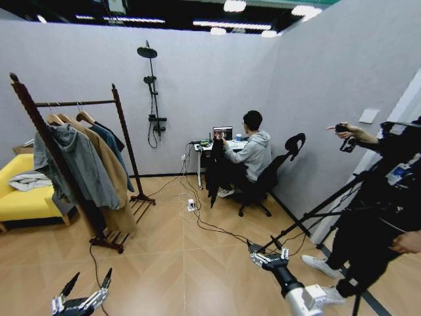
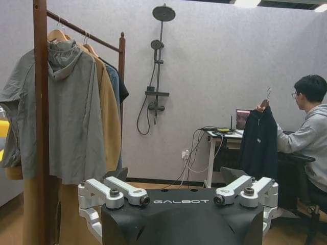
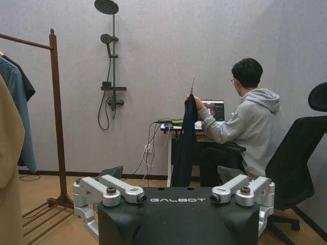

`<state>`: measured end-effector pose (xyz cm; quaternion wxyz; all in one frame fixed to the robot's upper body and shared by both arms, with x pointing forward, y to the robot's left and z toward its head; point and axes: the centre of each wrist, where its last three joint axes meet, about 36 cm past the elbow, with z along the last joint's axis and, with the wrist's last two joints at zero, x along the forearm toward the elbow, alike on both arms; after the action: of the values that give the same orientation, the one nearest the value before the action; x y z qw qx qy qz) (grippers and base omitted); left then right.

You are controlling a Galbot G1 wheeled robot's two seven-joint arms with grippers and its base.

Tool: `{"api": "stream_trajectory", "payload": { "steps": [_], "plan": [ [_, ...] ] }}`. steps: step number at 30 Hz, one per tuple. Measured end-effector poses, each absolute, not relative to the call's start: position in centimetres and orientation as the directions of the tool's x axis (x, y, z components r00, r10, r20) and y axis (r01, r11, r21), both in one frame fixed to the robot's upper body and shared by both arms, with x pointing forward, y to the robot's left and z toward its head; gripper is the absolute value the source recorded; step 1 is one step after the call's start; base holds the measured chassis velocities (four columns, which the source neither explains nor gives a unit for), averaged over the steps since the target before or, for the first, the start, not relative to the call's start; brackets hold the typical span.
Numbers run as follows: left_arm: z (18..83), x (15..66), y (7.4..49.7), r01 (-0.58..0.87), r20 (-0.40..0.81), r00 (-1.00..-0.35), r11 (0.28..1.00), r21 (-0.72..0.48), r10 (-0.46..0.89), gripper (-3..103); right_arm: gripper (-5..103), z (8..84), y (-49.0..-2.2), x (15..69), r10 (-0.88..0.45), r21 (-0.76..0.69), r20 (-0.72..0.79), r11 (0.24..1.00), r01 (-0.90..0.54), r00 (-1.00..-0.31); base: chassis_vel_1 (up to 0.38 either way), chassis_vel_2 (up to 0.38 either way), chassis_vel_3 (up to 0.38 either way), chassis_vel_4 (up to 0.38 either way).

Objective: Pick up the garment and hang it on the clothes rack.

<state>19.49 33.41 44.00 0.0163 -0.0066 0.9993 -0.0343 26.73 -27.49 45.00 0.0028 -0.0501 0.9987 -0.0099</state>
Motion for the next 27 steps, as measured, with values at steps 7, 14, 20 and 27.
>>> {"api": "stream_trajectory", "payload": {
  "steps": [7, 14, 20, 27],
  "plan": [
    [44.00, 19.48, 33.41, -0.012, -0.032, -0.999, 0.998, -0.069, -0.014, 100, 100, 44.87, -27.62, 26.46, -0.095, -0.022, -0.004, 0.995, -0.095, -0.995, 0.000, 0.000, 0.000, 0.000],
    [44.00, 19.48, 33.41, -0.012, -0.032, -0.999, 0.998, -0.069, -0.014, 100, 100, 44.81, -27.72, 26.50, -0.094, -0.025, -0.015, 0.995, -0.094, -0.995, 0.000, 0.000, 0.000, 0.000],
    [44.00, 19.48, 33.41, -0.012, -0.032, -0.999, 0.998, -0.069, -0.014, 100, 100, 44.50, -27.84, 26.81, -0.121, -0.018, -0.035, 0.993, -0.121, -0.992, 0.000, 0.000, 0.000, 0.000],
    [44.00, 19.48, 33.41, -0.012, -0.032, -0.999, 0.998, -0.069, -0.014, 100, 100, 44.04, -27.84, 26.80, -0.144, -0.012, -0.057, 0.990, -0.144, -0.988, -0.040, 0.046, 0.040, -0.040]
  ]
}}
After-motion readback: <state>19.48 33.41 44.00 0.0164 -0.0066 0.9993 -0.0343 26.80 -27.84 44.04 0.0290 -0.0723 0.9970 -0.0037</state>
